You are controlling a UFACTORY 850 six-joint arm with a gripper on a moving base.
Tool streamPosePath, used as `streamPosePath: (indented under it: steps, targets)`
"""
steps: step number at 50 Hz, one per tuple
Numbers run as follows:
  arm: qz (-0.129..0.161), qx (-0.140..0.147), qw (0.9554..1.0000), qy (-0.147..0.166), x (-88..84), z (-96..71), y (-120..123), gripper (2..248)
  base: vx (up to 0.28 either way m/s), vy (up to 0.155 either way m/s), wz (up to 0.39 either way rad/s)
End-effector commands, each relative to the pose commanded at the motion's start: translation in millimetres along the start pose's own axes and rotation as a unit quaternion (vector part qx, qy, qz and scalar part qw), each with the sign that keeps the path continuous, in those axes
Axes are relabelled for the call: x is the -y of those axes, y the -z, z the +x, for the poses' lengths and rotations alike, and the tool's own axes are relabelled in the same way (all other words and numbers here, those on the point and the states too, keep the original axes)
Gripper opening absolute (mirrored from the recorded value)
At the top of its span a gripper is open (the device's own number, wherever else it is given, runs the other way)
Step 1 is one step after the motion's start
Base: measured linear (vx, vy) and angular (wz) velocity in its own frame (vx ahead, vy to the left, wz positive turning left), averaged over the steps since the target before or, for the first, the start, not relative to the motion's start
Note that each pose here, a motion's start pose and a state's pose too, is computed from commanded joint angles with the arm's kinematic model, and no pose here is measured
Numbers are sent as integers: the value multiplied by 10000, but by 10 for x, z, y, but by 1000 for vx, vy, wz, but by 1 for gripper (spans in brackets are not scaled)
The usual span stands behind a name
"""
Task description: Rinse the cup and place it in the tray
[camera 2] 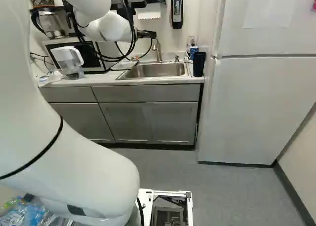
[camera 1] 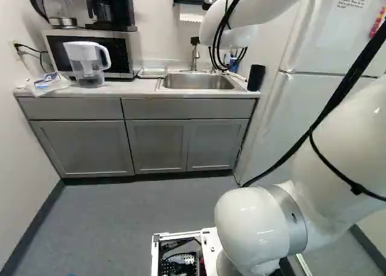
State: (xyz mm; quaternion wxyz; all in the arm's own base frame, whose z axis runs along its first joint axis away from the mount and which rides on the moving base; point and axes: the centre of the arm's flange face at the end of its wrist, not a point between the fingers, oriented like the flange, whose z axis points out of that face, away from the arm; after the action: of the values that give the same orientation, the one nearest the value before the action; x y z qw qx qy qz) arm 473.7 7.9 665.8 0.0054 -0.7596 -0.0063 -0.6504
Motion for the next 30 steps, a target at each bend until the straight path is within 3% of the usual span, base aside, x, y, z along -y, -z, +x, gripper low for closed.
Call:
streamPosePath:
  steps: [30]
  targets:
    - [0, 0, 10000, 0, 0, 0, 0, 247, 120, 51, -14]
